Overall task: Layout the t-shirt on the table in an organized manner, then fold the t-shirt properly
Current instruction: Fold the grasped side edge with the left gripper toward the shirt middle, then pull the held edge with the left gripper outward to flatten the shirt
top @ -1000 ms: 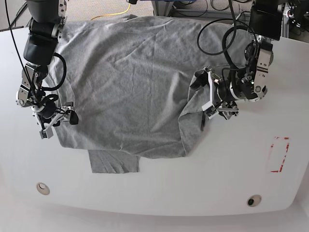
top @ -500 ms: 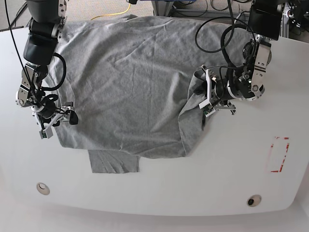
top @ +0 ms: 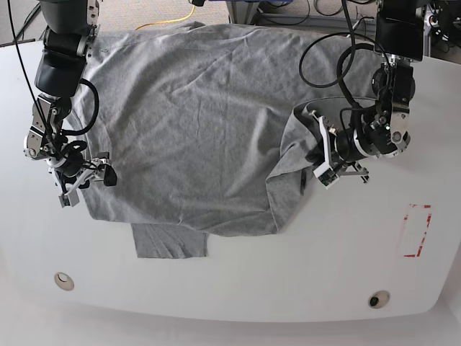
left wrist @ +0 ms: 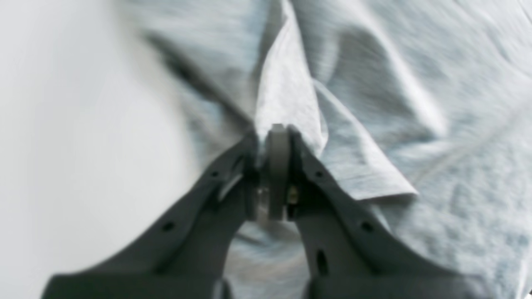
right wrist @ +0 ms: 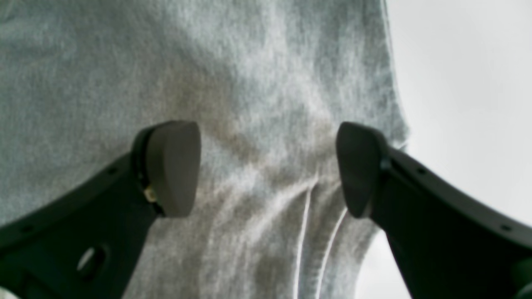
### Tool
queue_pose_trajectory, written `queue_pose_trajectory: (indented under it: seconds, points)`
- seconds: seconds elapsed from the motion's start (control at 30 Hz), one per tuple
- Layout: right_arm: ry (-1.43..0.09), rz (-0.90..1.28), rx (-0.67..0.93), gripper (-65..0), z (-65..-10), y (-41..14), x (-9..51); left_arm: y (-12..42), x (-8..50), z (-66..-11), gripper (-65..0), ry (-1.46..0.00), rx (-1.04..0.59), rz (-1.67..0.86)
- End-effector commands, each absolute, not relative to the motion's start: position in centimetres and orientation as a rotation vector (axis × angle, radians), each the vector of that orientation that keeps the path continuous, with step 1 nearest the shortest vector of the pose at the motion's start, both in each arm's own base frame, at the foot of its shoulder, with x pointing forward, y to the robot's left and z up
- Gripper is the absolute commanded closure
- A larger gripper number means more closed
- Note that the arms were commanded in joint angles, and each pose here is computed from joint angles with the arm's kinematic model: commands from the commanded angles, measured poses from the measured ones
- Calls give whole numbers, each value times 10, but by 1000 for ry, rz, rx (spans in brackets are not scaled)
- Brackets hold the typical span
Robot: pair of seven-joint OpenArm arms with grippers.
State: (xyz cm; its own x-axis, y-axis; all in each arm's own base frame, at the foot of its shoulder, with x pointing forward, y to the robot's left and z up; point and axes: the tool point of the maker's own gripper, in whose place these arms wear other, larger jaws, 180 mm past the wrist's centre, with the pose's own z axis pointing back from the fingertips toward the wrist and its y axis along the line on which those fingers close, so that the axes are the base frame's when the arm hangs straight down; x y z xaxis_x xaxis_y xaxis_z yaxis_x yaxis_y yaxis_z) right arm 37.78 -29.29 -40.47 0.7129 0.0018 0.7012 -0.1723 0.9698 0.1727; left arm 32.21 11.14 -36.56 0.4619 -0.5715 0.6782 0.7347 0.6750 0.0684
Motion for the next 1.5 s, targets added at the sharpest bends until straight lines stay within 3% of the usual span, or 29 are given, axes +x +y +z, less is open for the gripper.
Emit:
queue_pose_trajectory:
  seconds: [0.0, 0.53, 0.9, 1.47]
  points:
    - [-850, 104, 219, -490, -379, -302, 394, 121, 344, -337, -7, -826, -219, -791]
    - [-850, 104, 219, -490, -379, -302, 394, 225, 420, -276, 0, -920, 89, -636]
    - [-849, 103, 219, -490, -380, -303, 393, 265, 459, -259, 0, -902, 185, -579]
    - [-850, 103, 214, -490, -378, -305, 393, 292, 475, -285, 0, -840, 205, -538]
